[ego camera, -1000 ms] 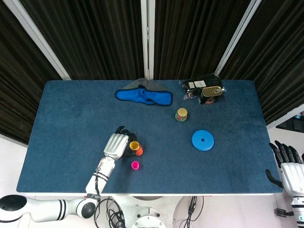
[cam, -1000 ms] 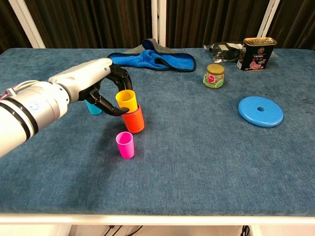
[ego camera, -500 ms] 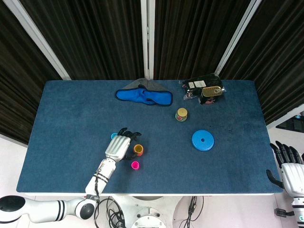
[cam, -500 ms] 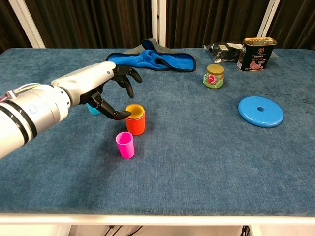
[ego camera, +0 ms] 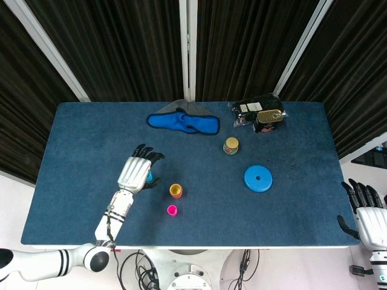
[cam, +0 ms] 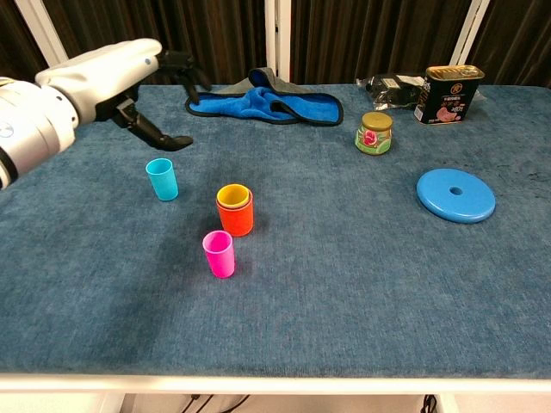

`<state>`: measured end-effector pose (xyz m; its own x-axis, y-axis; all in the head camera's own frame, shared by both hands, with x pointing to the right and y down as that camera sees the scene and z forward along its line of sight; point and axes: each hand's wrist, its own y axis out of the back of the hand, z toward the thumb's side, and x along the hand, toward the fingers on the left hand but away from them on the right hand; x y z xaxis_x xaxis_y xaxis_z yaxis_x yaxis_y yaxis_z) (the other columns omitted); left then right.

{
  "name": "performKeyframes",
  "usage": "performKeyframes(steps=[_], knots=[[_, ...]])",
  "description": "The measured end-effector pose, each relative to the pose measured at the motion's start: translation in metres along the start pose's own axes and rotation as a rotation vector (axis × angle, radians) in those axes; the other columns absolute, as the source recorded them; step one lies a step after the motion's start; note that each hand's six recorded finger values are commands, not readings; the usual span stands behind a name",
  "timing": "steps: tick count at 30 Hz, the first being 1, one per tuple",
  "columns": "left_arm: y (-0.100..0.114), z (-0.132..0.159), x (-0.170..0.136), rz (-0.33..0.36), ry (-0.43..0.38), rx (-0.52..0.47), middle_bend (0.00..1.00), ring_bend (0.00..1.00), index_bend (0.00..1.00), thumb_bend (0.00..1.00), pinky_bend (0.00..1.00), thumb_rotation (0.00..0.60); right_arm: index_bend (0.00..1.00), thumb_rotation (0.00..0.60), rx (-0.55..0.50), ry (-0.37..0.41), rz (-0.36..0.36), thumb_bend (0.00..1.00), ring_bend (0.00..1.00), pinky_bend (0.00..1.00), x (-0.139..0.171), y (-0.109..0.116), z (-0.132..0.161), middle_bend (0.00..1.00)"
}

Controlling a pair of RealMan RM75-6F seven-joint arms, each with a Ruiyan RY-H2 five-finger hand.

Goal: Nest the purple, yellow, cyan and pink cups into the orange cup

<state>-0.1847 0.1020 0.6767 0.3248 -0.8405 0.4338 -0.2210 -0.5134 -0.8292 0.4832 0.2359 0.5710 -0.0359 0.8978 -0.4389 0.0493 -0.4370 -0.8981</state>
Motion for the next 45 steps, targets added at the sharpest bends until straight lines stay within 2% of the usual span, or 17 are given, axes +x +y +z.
performKeyframes(steps=[4, 16, 27, 45], knots=[[-0.007, -0.030, -0.001, -0.061, 0.078, 0.018, 0.32, 0.11, 0.30, 0.24, 0.09, 0.600, 0.00, 0.600, 0.004, 0.014, -0.023, 0.29, 0.00, 0.00, 0.002, 0.007, 0.006, 0.00], [-0.029, -0.069, -0.001, -0.156, 0.130, -0.007, 0.32, 0.11, 0.30, 0.24, 0.09, 0.600, 0.00, 0.600, 0.020, 0.008, -0.017, 0.29, 0.00, 0.00, 0.002, 0.008, 0.008, 0.00], [-0.046, -0.062, 0.006, -0.181, 0.122, -0.034, 0.33, 0.11, 0.30, 0.24, 0.09, 0.600, 0.00, 0.600, 0.023, -0.003, -0.008, 0.30, 0.00, 0.00, 0.000, 0.006, 0.007, 0.00], [-0.050, -0.061, 0.014, -0.160, 0.123, 0.022, 0.46, 0.17, 0.44, 0.24, 0.12, 0.600, 0.00, 0.600, 0.014, -0.014, -0.001, 0.30, 0.00, 0.00, 0.000, 0.004, 0.000, 0.00]])
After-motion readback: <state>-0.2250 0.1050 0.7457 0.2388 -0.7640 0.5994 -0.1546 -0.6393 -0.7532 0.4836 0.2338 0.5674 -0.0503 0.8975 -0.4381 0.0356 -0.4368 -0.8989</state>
